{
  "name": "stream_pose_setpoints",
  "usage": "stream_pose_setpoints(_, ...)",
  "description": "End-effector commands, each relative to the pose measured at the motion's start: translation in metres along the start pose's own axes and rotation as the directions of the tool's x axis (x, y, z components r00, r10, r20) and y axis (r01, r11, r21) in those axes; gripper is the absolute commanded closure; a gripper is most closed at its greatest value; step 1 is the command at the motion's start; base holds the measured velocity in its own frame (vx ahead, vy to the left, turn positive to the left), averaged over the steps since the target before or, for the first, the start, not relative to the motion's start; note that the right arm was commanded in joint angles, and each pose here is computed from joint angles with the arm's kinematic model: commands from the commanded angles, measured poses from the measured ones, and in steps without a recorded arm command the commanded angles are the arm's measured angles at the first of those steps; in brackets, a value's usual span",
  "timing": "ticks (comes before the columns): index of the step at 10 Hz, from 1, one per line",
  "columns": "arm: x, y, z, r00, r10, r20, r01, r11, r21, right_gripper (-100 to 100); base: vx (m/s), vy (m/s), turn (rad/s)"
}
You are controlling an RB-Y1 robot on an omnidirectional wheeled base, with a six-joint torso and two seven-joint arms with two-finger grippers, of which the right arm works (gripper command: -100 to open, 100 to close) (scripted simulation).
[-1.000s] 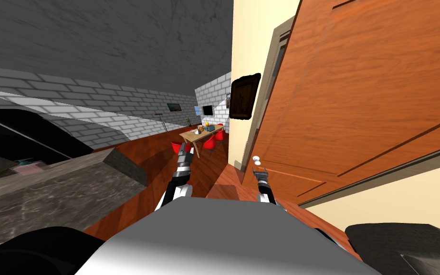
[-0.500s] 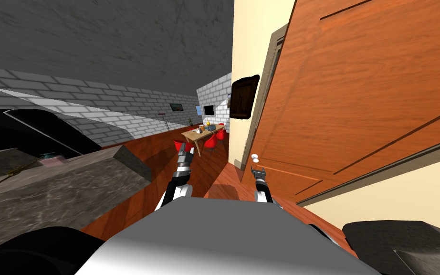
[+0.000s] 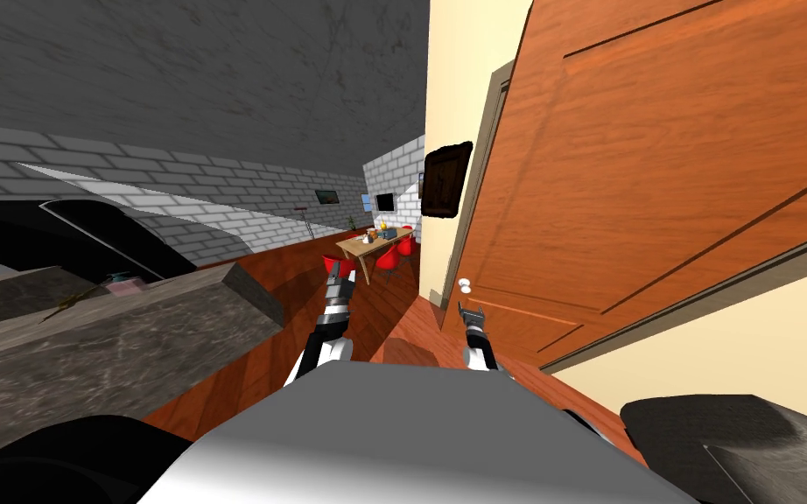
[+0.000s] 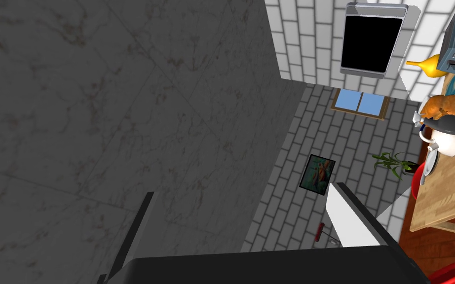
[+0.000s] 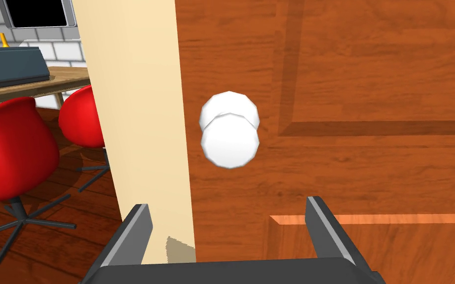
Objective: Pull the door open
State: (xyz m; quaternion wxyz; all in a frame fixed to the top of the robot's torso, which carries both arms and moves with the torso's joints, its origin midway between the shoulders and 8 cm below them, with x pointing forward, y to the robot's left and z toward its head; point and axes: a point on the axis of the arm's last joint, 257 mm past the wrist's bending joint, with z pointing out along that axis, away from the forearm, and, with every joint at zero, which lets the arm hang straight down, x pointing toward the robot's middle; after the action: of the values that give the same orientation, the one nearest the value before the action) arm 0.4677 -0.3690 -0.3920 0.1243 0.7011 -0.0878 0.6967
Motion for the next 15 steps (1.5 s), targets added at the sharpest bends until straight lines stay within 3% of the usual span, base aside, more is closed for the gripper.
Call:
stream_pose_setpoints(1,0.0,-0.004,0.0016,0.999,0.043,0.001,-0.043,0.999,-0.001,-100,-0.088,-0.019,0.026)
stream_pose_setpoints(2,0.0,-0.003,0.0007,1.0,0.025,0.001,-0.025,1.0,-0.001,-100,-0.042,-0.01,0.006)
stream_pose_setpoints(3,-0.002,0.017,-0.0011,1.0,0.03,0.002,-0.03,0.999,-0.019,-100,0.125,0.022,0.142)
stream_pose_setpoints(5,-0.004,0.036,-0.003,1.0,0.031,0.003,-0.031,0.999,-0.036,-100,0.207,0.0,0.097)
stream_pose_setpoints(6,-0.004,0.036,-0.003,1.0,0.031,0.003,-0.031,0.999,-0.036,-100,0.154,-0.003,0.035)
stream_pose_setpoints(8,-0.005,0.069,-0.0069,1.0,0.031,0.002,-0.031,0.997,-0.066,-100,0.164,-0.014,0.117)
stream_pose_setpoints(11,-0.005,0.069,-0.0069,1.0,0.031,0.002,-0.031,0.997,-0.066,-100,0.067,-0.007,0.014)
stream_pose_setpoints(12,-0.005,0.09,-0.0098,1.0,0.032,0.0,-0.031,0.996,-0.085,-100,0.106,-0.003,0.105)
stream_pose_setpoints(13,-0.006,0.08,-0.0096,1.0,0.029,0.003,-0.028,0.997,-0.076,-100,0.068,-0.007,0.027)
stream_pose_setpoints(14,-0.006,0.08,-0.0096,1.0,0.029,0.003,-0.028,0.997,-0.076,100,-0.02,0.0,-0.029)
stream_pose_setpoints(15,-0.006,0.08,-0.0096,1.0,0.029,0.003,-0.028,0.997,-0.076,100,-0.026,0.0,-0.004)
